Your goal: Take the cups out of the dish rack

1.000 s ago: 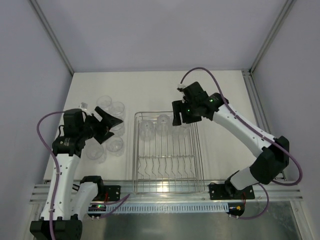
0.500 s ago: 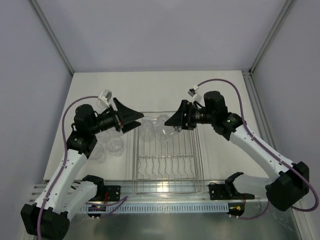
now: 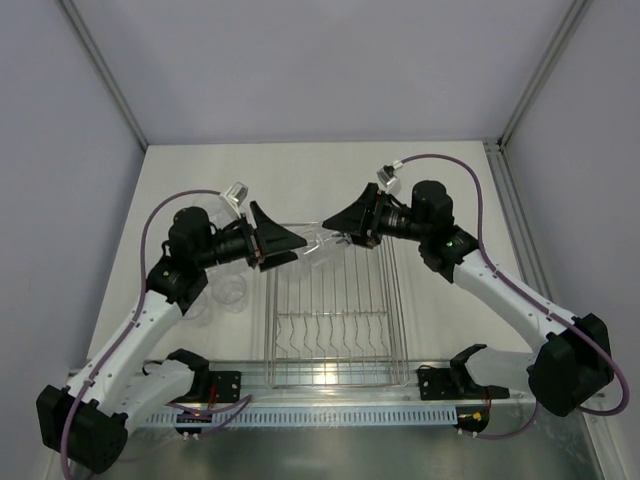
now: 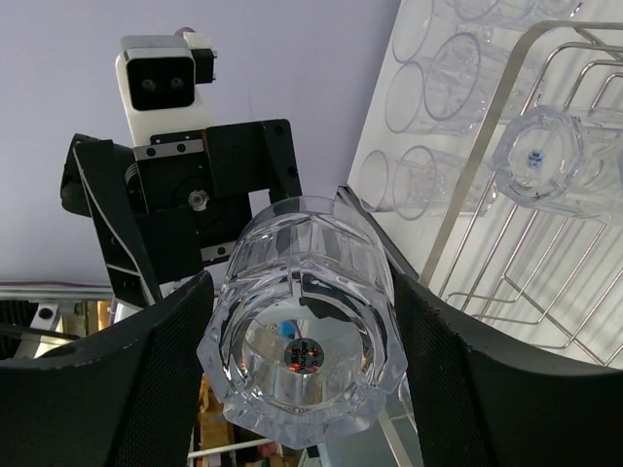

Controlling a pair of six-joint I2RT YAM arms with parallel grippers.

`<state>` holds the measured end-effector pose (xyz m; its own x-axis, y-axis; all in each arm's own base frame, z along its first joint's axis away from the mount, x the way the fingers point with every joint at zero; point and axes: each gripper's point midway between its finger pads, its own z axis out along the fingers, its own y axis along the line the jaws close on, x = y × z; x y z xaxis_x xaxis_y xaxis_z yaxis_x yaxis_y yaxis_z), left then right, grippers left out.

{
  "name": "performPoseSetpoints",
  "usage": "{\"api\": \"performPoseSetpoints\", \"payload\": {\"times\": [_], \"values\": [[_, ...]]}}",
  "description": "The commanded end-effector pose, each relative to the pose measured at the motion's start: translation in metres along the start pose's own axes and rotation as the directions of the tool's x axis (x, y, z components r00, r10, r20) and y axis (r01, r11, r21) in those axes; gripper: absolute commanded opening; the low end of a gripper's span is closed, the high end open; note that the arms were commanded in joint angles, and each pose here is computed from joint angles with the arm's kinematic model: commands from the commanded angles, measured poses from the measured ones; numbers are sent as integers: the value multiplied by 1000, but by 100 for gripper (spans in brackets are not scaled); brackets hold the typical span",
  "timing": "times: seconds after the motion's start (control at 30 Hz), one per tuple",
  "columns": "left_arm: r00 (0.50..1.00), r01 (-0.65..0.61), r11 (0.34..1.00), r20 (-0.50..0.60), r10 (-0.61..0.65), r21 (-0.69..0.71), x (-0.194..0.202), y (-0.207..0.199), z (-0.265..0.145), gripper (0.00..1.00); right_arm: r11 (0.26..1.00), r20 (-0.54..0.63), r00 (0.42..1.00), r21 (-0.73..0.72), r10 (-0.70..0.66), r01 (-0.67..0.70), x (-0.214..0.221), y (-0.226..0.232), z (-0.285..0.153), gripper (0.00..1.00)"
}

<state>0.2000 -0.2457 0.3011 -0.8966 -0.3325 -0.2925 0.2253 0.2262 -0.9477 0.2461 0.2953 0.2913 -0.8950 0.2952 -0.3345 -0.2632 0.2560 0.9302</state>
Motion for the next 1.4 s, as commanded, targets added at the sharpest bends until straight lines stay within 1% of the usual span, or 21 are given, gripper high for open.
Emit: {"api": "performPoseSetpoints", "payload": {"times": [0.0,0.2,0.33,0.43,0.53,0.57,0.63,0.73,0.77,0.83,0.87,0.93,0.97,1.0,1.03,1.1,1.17,1.2,1.27,1.3,1.37], "values": [[997,-68,998,37,68,-4,-6,-11,-4,100,993,21,999,-112,-36,39,-10,33,0,4],[997,-12,994,82,3,109,-17,-24,5,98,993,0,1000,-115,-17,17,-7,28,4,4],[999,-24,988,43,18,151,-14,-38,22,94,994,-7,1000,-109,-10,9,-6,22,9,4],[999,-32,985,18,29,168,-9,-44,32,84,994,-6,1000,-111,0,-1,-8,19,13,4],[999,-37,984,21,34,172,-10,-45,33,68,993,-8,1000,-121,4,-5,-9,20,15,4],[999,-38,985,24,34,170,-10,-45,33,57,992,-11,1000,-122,4,-5,-9,20,16,4],[999,-47,985,28,43,168,-10,-45,32,44,992,-13,1000,-123,5,-7,-8,20,16,9],[999,-48,989,29,44,142,-10,-40,33,16,992,-13,1000,-126,4,-6,-9,21,16,25],[999,-40,991,34,36,126,-11,-37,34,10,992,-12,1000,-124,4,-6,-9,21,16,42],[998,-50,993,45,46,104,-13,-32,35,0,993,-7,1000,-121,-5,4,-10,22,15,51],[996,-62,994,70,55,92,-18,-33,35,0,994,-7,1000,-110,-3,3,-10,22,14,62],[994,-82,996,79,80,20,-20,-21,35,0,995,-5,999,-89,-37,37,-11,19,14,71],[990,-107,994,98,105,6,-27,-28,34,0,997,-8,999,-62,-37,36,-11,16,13,85],[989,-88,992,114,98,-89,-31,-12,33,0,997,-1,998,-44,-60,60,-12,12,11,97],[984,-103,986,131,120,-130,-37,-9,31,0,997,6,998,-23,-68,69,-14,9,9,100],[957,-169,959,195,215,-228,-63,-10,26,0,997,45,997,50,-62,60,-22,-3,-1,100],[945,-173,912,198,260,-372,-76,9,19,0,989,64,995,126,-81,73,-26,-18,-11,100],[924,-162,883,245,292,-441,-102,12,17,0,986,80,992,147,-97,84,-31,-20,-18,100],[913,-141,802,236,332,-581,-121,34,6,0,964,68,986,230,-150,131,-32,-31,-27,100],[894,-150,778,252,370,-611,-138,25,4,0,952,62,983,265,-173,151,-33,-35,-31,100],[897,-108,670,219,385,-735,-159,61,6,0,907,8,974,366,-228,209,-31,-49,-42,100]]}}
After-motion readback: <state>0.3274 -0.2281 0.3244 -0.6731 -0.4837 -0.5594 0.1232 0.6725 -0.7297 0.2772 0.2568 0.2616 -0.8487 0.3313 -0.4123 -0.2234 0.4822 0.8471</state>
